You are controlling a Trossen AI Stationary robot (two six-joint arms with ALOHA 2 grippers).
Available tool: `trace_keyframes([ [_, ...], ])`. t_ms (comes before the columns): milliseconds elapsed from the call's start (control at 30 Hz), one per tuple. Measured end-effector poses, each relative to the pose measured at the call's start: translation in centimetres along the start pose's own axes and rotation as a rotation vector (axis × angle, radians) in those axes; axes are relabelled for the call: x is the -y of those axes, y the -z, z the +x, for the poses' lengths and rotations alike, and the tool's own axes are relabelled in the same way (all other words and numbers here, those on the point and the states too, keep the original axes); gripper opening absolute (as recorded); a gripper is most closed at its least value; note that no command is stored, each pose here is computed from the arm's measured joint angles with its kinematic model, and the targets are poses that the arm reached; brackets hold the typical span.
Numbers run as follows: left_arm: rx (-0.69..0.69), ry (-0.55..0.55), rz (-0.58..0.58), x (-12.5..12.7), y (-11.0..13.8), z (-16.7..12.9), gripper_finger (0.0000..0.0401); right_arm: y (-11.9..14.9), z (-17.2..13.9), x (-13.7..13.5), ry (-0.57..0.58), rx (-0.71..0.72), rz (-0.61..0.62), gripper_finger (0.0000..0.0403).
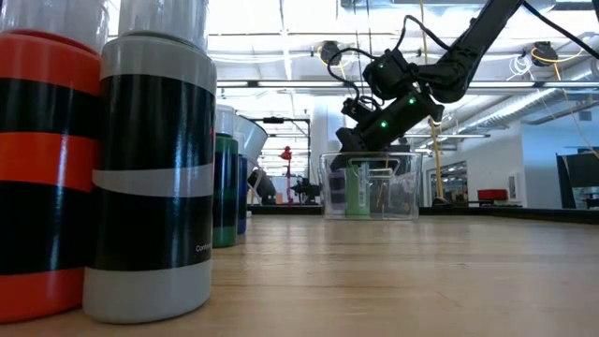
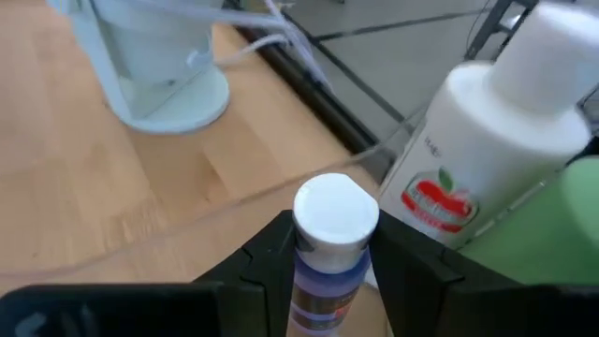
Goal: Pick & Place Paint Supplies
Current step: Put the purple paint bottle into the transparent bin
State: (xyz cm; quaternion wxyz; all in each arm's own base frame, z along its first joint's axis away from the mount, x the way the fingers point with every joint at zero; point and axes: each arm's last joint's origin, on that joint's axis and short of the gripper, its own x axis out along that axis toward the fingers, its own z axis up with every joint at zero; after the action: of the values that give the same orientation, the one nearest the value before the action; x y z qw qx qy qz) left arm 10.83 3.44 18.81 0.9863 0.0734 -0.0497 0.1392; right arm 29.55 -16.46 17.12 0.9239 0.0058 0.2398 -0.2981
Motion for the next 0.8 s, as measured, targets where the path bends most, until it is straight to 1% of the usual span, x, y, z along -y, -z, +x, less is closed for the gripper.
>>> trace_keyframes([
  [67, 0.001, -0.002, 0.0, 0.0, 0.0, 0.0, 0.0019, 0.2, 0.0, 0.0, -0.019, -0.014, 0.0, 0.0119],
  [167, 0.002, -0.003, 0.0, 0.0, 0.0, 0.0, 0.0019, 0.1, 0.0, 0.1, -0.017, -0.01, -0.007, 0.0119],
  [267, 0.002, -0.003, 0.0, 0.0, 0.0, 0.0, 0.0019, 0.1, 0.1, 0.2, -0.06, -0.005, -0.02, 0.012],
  [533, 0.002, -0.003, 0.0, 0.0, 0.0, 0.0, 0.0019, 0.0, 0.1, 0.8, -0.045, 0.008, -0.018, 0.012],
  [667, 0.002, -0.004, 0.0, 0.0, 0.0, 0.0, 0.0019, 0.2, 0.2, 1.1, -0.086, -0.008, -0.012, 0.012],
  [800, 0.002, -0.004, 0.0, 0.0, 0.0, 0.0, 0.0019, 0.3, 0.2, 1.2, -0.083, -0.011, -0.002, 0.0121],
])
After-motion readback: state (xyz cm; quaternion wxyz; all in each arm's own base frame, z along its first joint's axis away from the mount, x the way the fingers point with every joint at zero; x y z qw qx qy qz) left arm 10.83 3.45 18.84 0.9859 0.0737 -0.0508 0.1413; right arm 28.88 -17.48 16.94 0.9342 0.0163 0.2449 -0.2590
